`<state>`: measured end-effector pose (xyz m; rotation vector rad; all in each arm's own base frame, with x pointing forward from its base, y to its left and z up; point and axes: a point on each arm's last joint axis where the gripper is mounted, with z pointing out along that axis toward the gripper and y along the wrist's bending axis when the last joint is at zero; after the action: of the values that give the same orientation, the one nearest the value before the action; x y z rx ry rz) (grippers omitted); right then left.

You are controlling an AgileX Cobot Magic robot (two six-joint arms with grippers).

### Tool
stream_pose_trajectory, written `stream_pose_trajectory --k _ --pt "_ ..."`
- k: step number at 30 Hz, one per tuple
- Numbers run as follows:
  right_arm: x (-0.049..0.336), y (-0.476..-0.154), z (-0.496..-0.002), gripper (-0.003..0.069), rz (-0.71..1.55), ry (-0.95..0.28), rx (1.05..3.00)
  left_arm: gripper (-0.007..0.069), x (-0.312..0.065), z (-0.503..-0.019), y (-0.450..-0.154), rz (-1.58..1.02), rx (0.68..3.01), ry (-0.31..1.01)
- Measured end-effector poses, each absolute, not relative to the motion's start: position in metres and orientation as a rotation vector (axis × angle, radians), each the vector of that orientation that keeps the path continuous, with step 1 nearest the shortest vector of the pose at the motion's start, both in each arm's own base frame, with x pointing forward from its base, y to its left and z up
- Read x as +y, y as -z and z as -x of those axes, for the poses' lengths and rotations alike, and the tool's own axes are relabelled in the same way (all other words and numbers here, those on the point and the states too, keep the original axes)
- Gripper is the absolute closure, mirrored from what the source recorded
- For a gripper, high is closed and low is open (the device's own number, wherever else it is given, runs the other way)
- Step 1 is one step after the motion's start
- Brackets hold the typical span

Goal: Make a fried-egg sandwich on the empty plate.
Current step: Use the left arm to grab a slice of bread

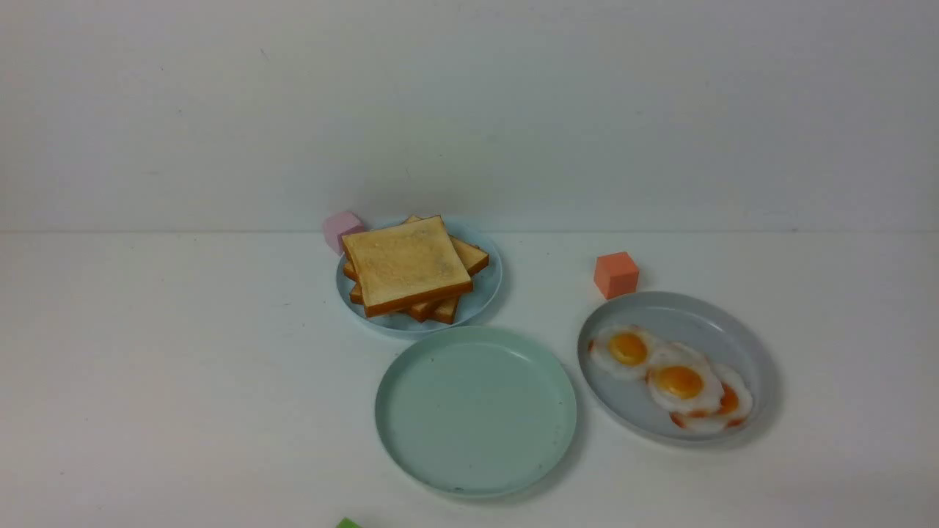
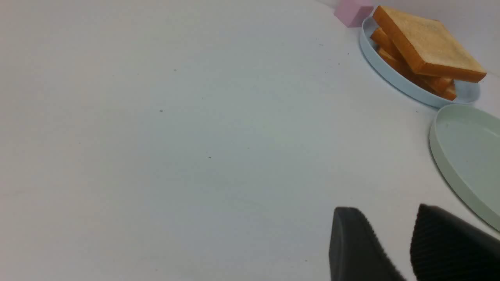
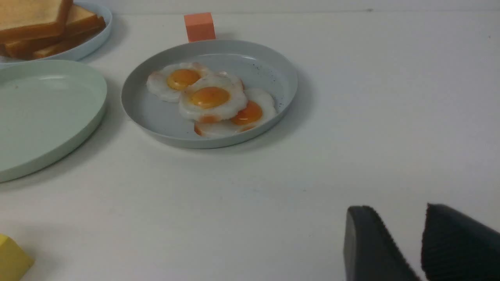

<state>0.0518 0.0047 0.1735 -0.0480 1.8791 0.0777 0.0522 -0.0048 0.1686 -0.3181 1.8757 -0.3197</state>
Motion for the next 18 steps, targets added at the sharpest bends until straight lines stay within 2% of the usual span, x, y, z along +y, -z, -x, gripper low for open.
stream_pose_trajectory --k 16,18 --pt "0.0047 -0.1735 -0.0518 0.0421 0.048 -0.078 1.879 0.0387 -0.0046 -0.0529 -0.171 0.316 1.847 0.322" --pt "0.0047 -0.1735 -0.0518 0.0421 0.048 -0.078 1.879 0.0387 -0.005 -0.0545 -0.1771 0.353 1.773 0.377"
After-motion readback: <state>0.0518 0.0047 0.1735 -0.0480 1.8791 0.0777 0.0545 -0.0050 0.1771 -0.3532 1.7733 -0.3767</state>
